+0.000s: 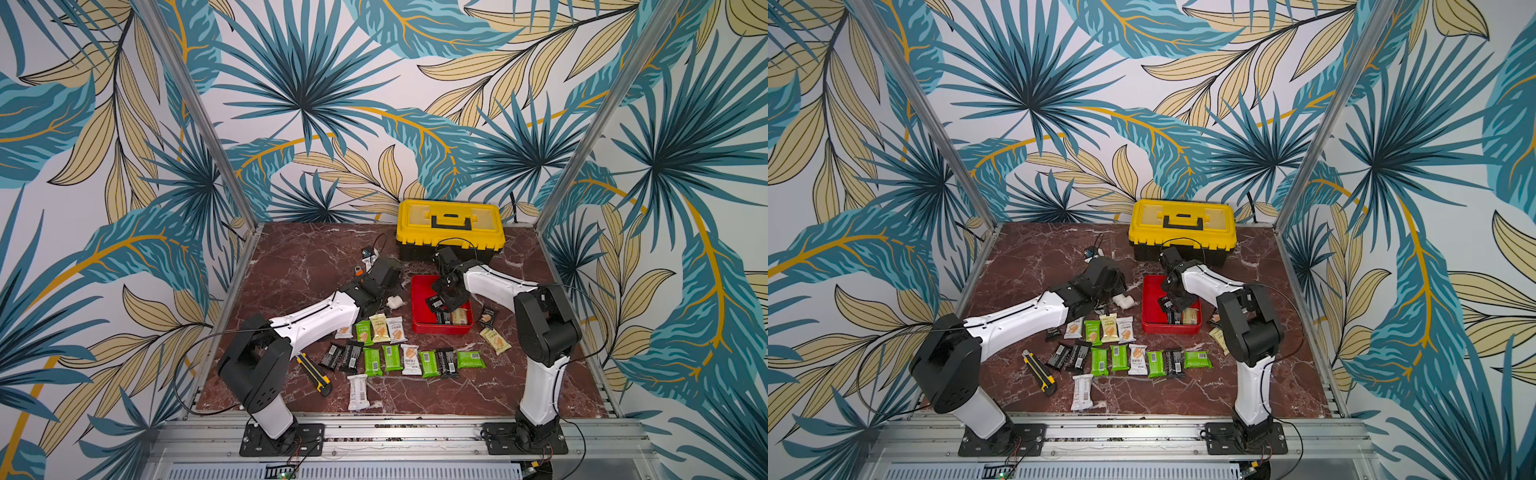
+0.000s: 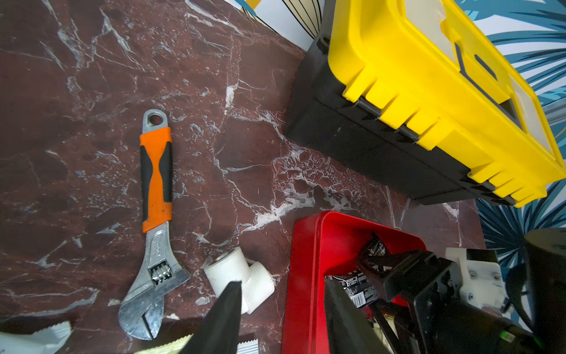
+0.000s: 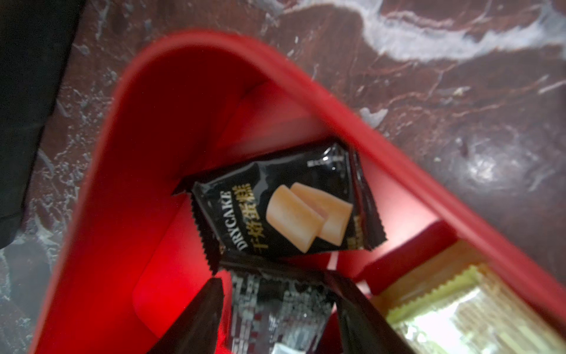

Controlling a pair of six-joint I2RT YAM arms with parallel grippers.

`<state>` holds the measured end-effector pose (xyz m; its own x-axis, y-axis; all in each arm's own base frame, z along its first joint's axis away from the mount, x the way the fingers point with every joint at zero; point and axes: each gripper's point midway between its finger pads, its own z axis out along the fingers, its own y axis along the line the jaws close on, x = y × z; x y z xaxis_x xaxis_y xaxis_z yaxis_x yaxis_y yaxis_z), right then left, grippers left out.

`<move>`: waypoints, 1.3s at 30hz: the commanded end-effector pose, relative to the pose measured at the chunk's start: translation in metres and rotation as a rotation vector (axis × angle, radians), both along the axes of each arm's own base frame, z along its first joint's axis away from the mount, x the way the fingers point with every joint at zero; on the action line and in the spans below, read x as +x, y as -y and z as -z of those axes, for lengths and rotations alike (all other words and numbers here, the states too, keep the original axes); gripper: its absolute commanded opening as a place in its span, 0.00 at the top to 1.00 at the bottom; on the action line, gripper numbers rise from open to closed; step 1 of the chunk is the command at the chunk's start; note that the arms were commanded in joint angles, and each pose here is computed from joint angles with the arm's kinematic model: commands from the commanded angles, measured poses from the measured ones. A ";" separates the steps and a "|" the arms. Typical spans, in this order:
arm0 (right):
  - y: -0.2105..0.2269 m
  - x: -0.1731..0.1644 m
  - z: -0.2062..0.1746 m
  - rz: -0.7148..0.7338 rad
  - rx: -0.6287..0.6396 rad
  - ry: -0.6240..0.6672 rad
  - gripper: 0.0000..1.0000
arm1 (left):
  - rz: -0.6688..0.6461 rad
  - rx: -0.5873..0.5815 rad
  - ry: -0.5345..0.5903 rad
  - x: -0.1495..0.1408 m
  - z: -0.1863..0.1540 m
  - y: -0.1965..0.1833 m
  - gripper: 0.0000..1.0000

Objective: Take the cookies out of the storage box
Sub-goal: Pick up the cookie from the storage box.

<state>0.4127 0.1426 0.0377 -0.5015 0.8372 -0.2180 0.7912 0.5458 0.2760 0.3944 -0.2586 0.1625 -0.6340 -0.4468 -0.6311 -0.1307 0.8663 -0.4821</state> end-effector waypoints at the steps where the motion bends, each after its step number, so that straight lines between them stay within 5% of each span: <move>1: 0.001 -0.003 0.000 -0.007 -0.027 -0.029 0.37 | -0.031 -0.005 0.022 -0.002 -0.006 -0.010 0.52; 22: -0.009 -0.006 0.016 -0.025 0.003 -0.071 0.51 | -0.045 -0.006 0.018 -0.003 -0.005 -0.016 0.52; 39: -0.008 -0.011 -0.041 -0.142 0.012 0.042 0.59 | -0.057 -0.005 0.026 -0.004 -0.008 -0.020 0.53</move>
<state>0.4115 0.1541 0.0574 -0.5744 0.7933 -0.2020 0.7330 0.6083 0.3045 0.3934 -0.2494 0.1680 -0.6088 -0.4772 -0.6337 -0.1536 0.8546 -0.4961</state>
